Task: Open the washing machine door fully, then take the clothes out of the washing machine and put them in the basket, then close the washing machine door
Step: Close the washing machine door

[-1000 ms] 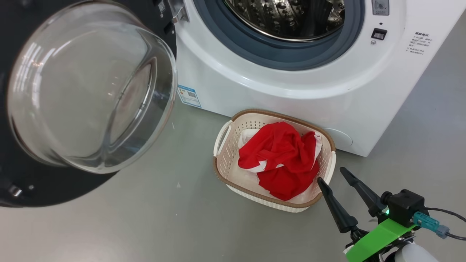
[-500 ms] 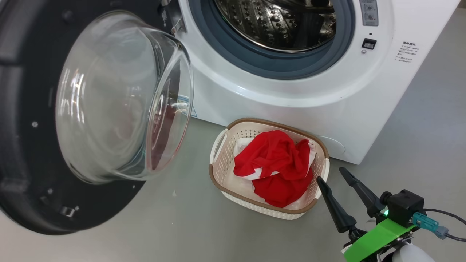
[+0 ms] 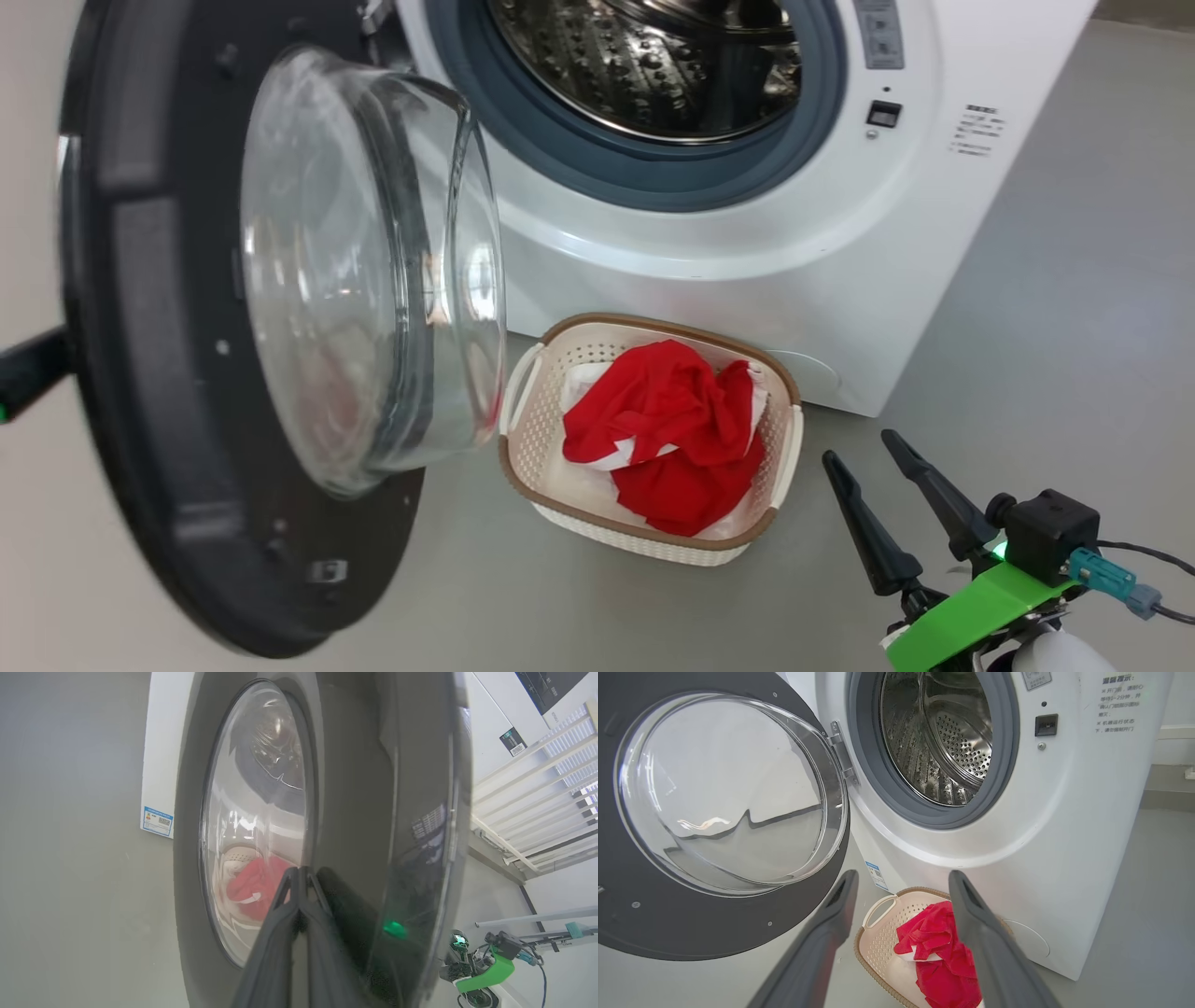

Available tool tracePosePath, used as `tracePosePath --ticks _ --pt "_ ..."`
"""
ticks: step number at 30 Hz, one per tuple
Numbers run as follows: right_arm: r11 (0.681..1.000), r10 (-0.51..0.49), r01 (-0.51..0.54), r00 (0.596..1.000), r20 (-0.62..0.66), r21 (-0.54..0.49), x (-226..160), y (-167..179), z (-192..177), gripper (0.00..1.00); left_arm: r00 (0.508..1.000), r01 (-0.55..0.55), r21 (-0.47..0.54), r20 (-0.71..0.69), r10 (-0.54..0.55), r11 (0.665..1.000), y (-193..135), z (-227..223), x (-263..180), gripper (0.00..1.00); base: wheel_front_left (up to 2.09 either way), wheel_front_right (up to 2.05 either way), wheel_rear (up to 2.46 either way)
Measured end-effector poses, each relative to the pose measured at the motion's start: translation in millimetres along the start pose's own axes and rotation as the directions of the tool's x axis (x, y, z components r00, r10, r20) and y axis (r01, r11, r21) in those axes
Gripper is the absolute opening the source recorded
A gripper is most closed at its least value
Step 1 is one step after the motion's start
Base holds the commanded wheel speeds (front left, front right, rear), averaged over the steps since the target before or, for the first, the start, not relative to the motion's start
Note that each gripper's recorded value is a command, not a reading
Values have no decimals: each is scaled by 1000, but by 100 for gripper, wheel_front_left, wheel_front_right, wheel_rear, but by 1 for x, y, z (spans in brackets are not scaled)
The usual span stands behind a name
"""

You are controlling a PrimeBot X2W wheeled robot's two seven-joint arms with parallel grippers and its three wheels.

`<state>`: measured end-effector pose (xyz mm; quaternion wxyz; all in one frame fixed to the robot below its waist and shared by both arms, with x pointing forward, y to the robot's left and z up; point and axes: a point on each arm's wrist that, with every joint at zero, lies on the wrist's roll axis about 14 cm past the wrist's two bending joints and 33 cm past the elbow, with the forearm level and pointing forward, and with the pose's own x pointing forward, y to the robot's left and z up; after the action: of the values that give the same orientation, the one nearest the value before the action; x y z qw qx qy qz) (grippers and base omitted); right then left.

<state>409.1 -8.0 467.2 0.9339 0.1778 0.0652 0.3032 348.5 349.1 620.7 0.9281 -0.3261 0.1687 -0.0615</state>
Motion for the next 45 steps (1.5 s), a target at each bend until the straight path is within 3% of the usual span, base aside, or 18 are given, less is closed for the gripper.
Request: tracePosePath --ticks 14,28,45 --pt "990 -138 137 988 66 9 -26 -35 19 100 969 240 88 -83 -233 967 -82 -39 78 0 0 0 0" --pt "959 -284 282 954 100 36 -57 -73 26 100 935 355 131 -46 -352 926 -138 -45 156 0 0 0 0" --pt "902 -431 422 893 134 89 -74 -115 31 100 910 407 133 27 -414 904 -173 -42 249 0 0 0 0"
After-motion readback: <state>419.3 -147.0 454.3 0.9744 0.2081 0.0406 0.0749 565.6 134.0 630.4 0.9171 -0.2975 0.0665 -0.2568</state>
